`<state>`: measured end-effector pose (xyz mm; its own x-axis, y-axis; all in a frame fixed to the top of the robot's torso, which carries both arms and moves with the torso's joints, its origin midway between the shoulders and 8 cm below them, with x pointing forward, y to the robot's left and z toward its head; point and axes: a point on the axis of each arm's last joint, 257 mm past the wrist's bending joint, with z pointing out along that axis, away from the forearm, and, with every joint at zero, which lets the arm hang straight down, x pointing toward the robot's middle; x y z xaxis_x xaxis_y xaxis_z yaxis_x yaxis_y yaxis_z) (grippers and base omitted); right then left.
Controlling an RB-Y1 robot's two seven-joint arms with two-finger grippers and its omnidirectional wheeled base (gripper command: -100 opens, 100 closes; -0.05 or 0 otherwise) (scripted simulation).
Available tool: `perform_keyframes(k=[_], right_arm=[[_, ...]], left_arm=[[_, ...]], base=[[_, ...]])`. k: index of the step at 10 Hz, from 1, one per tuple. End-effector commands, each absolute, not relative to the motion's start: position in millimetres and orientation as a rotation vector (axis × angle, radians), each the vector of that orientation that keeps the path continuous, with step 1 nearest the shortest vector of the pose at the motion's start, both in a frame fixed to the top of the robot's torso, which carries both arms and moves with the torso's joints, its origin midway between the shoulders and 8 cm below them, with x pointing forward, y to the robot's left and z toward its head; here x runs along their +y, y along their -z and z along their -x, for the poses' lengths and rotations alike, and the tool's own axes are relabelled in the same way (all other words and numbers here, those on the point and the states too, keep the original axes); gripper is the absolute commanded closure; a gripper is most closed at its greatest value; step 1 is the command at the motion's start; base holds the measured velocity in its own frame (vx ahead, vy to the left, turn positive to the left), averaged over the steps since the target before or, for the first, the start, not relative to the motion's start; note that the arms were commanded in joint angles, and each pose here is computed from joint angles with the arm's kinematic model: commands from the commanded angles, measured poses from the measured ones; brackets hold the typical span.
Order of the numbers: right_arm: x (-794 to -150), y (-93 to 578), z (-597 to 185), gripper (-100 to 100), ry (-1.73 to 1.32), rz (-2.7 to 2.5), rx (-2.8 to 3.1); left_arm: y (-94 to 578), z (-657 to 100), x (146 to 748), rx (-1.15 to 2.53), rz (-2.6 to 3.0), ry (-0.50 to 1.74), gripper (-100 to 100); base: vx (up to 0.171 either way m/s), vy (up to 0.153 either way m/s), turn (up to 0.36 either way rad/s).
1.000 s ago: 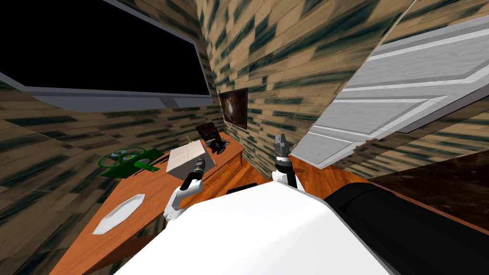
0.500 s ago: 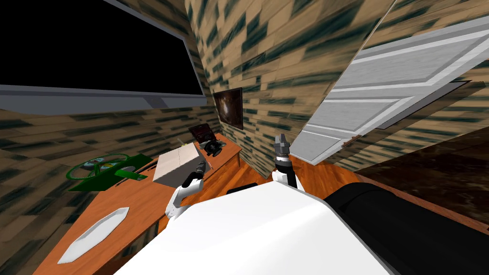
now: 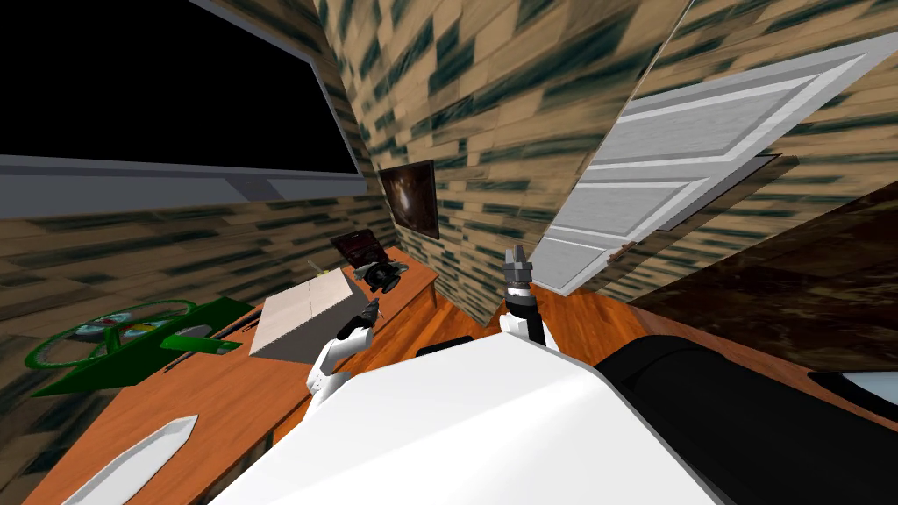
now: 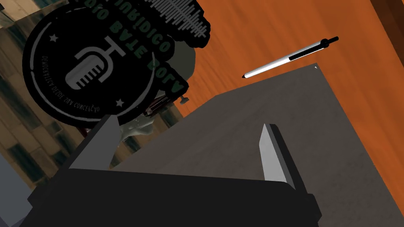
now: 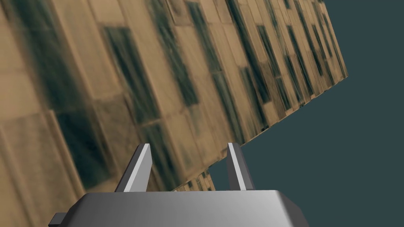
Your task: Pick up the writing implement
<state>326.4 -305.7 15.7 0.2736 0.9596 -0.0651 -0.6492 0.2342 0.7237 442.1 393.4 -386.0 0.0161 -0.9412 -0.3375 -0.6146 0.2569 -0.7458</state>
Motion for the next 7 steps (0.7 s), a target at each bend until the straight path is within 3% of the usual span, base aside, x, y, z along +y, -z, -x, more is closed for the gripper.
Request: perform_keyframes(k=[1,7], right_arm=[[-306,-16,-326,0,-1.191,-0.651,0.573],[-306,-16,-326,0,-1.191,-0.651,0.574]], left_arm=[[398,-437,397,1.734,1.467,0.451,-100],[456,-402,421,1.974,1.504,0.240,-100]], base=[[0.019,-0.012,-0.073],[0.022,-0.006,-0.137]])
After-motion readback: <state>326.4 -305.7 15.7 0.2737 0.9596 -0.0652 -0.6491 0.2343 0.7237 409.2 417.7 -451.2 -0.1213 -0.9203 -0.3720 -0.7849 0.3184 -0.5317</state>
